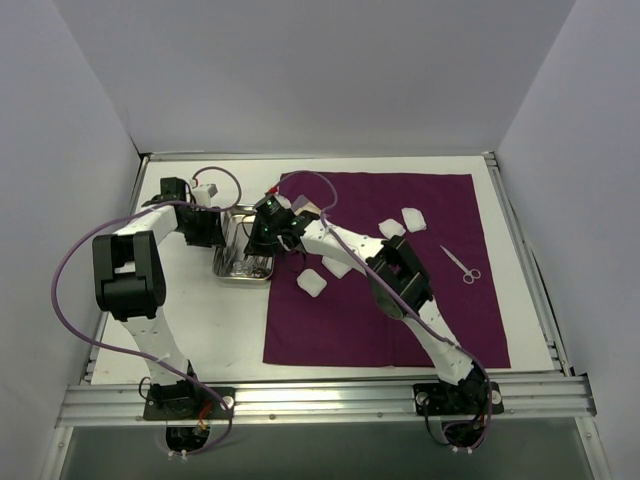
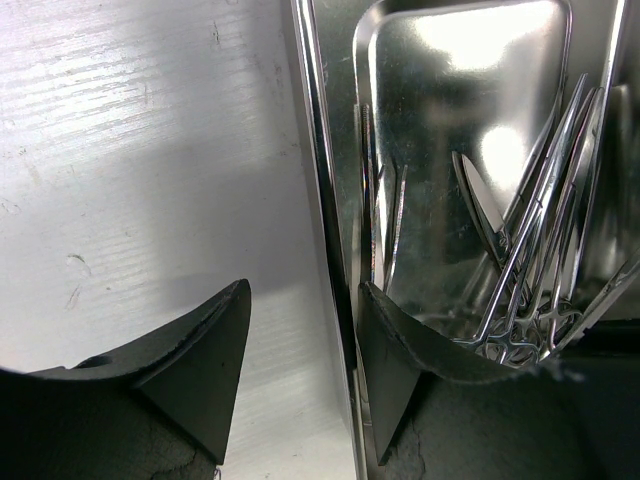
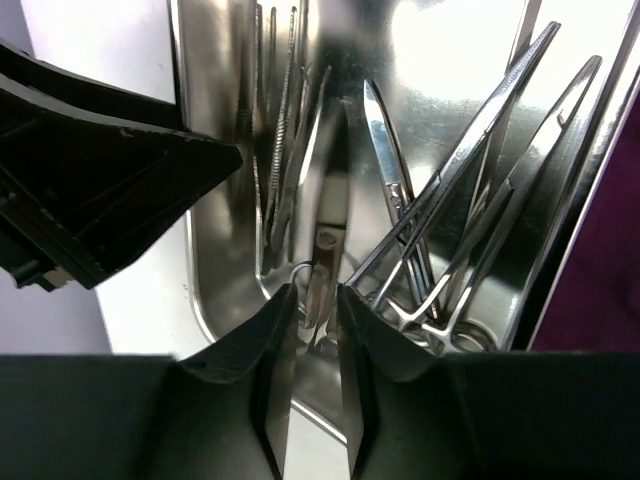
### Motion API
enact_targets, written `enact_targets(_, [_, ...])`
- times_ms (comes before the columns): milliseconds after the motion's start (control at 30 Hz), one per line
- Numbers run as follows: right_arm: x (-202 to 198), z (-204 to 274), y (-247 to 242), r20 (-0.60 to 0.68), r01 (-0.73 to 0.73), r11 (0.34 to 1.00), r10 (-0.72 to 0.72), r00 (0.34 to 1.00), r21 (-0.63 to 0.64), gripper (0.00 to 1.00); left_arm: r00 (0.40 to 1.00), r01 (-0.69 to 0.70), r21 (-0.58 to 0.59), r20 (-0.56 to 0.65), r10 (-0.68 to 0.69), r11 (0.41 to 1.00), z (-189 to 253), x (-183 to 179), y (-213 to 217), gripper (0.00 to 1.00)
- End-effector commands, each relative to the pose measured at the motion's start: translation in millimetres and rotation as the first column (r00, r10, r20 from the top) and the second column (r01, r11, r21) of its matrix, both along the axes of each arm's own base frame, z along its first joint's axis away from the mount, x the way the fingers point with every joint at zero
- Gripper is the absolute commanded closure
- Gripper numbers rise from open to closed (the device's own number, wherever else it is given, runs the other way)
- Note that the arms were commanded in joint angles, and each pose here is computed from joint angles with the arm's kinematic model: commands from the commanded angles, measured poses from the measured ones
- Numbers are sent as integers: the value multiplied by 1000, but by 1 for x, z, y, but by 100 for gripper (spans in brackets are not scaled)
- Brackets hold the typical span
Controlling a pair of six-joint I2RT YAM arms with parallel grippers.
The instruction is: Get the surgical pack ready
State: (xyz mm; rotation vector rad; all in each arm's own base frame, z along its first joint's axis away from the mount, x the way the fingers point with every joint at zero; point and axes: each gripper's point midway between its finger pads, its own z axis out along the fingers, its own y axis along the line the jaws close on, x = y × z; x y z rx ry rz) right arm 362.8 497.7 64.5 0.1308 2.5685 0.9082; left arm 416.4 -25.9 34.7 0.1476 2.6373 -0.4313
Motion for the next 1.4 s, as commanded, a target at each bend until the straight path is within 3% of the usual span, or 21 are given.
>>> enact_targets(0, [-2,-3,1,-15,2,1000,-3,1000,-15,80,999,-4,5,46,3,1000,8,13,3,44])
enact_targets(333, [3,4,-1,17,-2,1000,3,1000,-30,76,999,-4,6,53,3,1000,11,13,3,44])
enact_targets(467, [22,66,4,229,-80,994,96,969,-80,73,998,-2,6,55,2,1000,11,13,3,43])
enact_targets(600, [52,203,-26,579,-158,970,237,780,-185,65,998,0,5,60,0,1000,13,14,2,44])
enact_targets(667, [59,220,-58,625,-195,947,314,715,-254,52,998,-2,3,60,2,1000,14,13,2,44])
enact_targets(700, [80,254,-102,672,-147,964,262,693,-224,52,998,-1,4,63,1,1000,15,13,3,44])
enact_targets(733, [85,223,-129,619,-162,951,295,728,-263,52,998,-2,6,63,1,1000,15,14,3,44])
enact_targets(767, [94,220,-159,608,-154,948,297,736,-277,52,998,-2,6,65,1,1000,16,14,3,44])
enact_targets(800, [113,224,-221,606,-92,945,275,746,-315,55,998,1,4,65,-1,1000,17,14,2,44])
enact_targets(867, [118,187,-288,533,-52,915,279,799,-400,57,998,3,3,70,-3,1000,19,14,1,44])
enact_targets(933, [123,184,-363,541,32,849,306,783,-527,59,997,3,6,74,-4,1000,21,13,2,44])
enact_targets(967, [111,152,-382,481,1,814,341,808,-580,59,997,5,7,77,-5,1000,21,13,2,44])
enact_targets(1000, [103,156,-396,485,4,784,380,788,-621,59,997,6,10,80,-7,1000,22,13,3,44])
enact_targets(1033, [96,148,-409,447,-40,713,481,754,-700,59,997,6,10,80,-7,1000,22,13,3,44])
enact_targets(1133, [66,114,-444,313,-142,623,560,767,-769,59,997,9,8,81,-10,1000,21,13,2,44])
enact_targets(1267, [27,73,-532,121,-221,632,452,884,-743,59,997,10,6,73,-10,1000,19,13,2,44])
enact_targets(1367, [-10,36,-561,-63,-343,631,423,904,-696,60,997,12,9,71,-12,1000,17,14,3,44])
